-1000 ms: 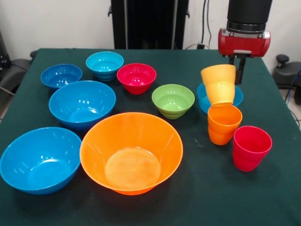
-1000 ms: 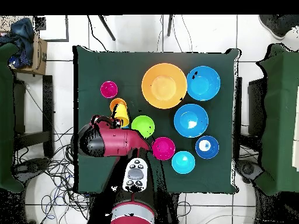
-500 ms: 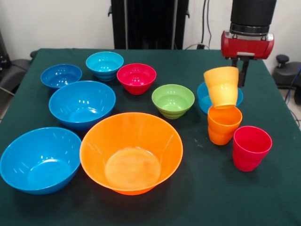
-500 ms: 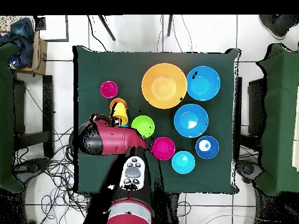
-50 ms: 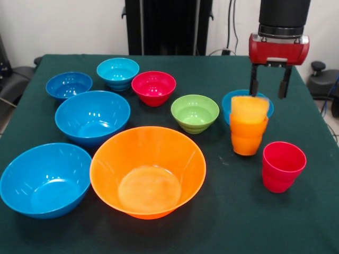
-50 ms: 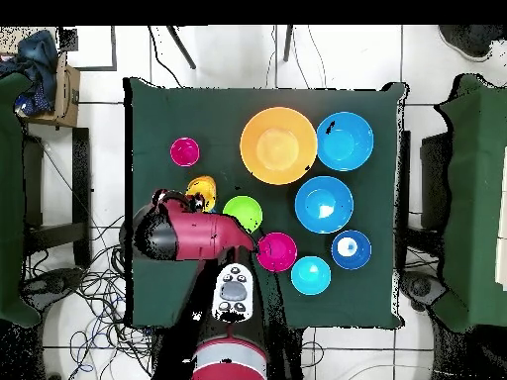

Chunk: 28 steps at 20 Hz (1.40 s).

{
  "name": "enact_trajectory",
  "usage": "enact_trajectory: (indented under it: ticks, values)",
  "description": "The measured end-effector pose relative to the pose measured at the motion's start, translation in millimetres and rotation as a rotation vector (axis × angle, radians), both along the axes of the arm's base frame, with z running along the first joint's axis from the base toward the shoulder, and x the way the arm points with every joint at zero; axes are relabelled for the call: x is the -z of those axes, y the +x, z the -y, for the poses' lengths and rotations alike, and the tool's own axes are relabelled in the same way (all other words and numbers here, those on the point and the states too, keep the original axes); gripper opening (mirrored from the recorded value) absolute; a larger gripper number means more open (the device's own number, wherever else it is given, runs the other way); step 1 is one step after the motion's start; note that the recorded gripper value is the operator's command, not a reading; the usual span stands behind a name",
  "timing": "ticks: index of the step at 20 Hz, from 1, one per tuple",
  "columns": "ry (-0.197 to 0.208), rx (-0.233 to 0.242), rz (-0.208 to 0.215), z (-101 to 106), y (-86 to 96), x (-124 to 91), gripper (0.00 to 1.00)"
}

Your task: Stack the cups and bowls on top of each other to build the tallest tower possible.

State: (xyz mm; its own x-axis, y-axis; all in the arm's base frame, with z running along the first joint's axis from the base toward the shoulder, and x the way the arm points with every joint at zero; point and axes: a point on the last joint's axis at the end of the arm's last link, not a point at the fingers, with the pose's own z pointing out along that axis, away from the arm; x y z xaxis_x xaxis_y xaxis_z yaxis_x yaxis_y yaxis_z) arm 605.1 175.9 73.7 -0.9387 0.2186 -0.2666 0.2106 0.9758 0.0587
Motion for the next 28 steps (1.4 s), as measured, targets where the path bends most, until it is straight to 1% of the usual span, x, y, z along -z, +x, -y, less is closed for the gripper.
enact_trajectory:
  ticks: [5,12,14,18,19,20,22,23,26,27,28]
  values:
    - [0.007,0.018,0.015,9.5,7.6,-7.7,1.00]
    - [0.010,0.017,0.017,8.6,8.3,-8.7,1.00]
    - [0.017,0.018,0.019,8.0,9.8,-10.3,1.00]
    - [0.052,0.036,0.027,13.5,14.4,-20.8,1.00]
    - [0.063,0.045,0.028,17.4,15.2,-24.3,1.00]
    - [0.080,0.058,0.030,26.6,15.7,-30.4,1.00]
    - [0.090,0.066,0.030,33.7,15.2,-34.0,1.00]
    - [0.101,0.075,0.025,44.2,12.8,-37.7,1.00]
    - [0.109,0.081,0.008,59.0,5.6,-40.6,1.00]
    - [0.103,0.072,-0.016,69.5,-4.6,-39.9,1.00]
    - [0.100,0.067,-0.021,71.6,-7.6,-39.4,1.00]
